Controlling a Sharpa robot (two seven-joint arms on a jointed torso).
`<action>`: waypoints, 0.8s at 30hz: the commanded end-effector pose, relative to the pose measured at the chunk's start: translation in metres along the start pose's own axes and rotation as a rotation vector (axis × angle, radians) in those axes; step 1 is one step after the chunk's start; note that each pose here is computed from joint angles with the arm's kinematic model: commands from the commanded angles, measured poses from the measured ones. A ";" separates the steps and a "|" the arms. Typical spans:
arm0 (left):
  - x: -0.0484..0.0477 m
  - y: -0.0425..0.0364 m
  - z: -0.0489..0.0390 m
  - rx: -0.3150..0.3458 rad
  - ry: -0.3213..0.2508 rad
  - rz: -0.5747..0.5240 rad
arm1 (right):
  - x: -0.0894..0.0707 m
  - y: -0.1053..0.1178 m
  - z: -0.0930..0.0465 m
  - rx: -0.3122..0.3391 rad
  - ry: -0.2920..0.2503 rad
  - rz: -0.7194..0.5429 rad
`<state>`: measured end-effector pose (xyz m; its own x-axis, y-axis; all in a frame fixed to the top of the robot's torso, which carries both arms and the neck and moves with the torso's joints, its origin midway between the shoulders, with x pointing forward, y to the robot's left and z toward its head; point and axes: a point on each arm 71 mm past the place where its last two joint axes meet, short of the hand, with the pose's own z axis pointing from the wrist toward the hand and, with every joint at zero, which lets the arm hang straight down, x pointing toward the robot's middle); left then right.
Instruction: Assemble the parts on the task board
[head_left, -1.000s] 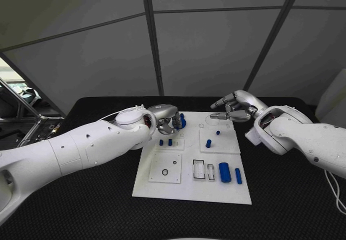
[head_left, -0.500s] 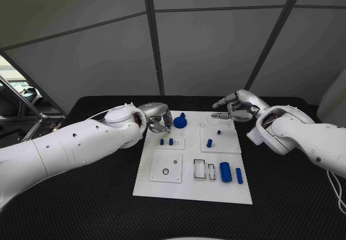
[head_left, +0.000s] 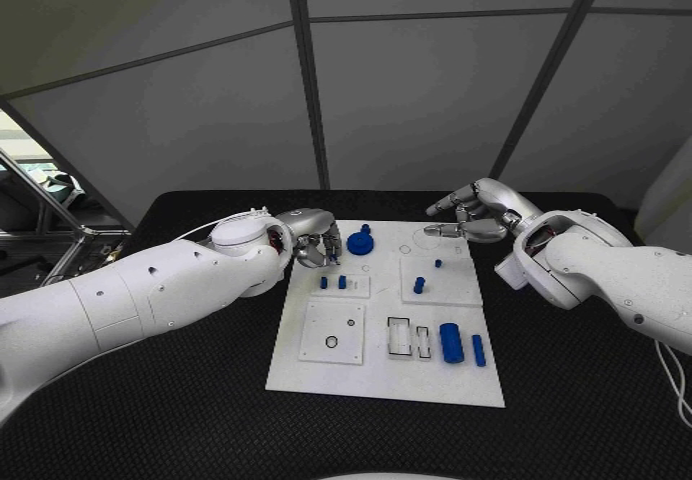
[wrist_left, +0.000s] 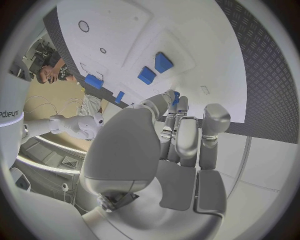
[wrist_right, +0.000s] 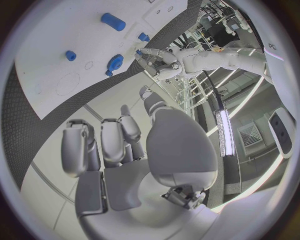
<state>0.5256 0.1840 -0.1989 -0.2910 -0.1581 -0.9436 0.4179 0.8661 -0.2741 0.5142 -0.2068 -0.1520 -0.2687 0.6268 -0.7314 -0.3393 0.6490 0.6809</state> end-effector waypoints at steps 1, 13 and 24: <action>0.0032 0.0000 0.0008 -0.008 0.027 -0.004 | -0.001 0.002 0.000 -0.011 -0.006 0.002; 0.0084 -0.0014 0.0028 -0.005 0.034 -0.009 | -0.001 0.002 0.000 -0.011 -0.006 0.002; 0.0132 -0.0067 0.0054 0.010 0.028 -0.017 | -0.001 0.002 0.001 -0.011 -0.006 0.002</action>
<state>0.5247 0.1751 -0.2089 -0.3144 -0.1598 -0.9358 0.4164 0.8626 -0.2872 0.5142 -0.2067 -0.1520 -0.2689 0.6268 -0.7313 -0.3395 0.6489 0.6809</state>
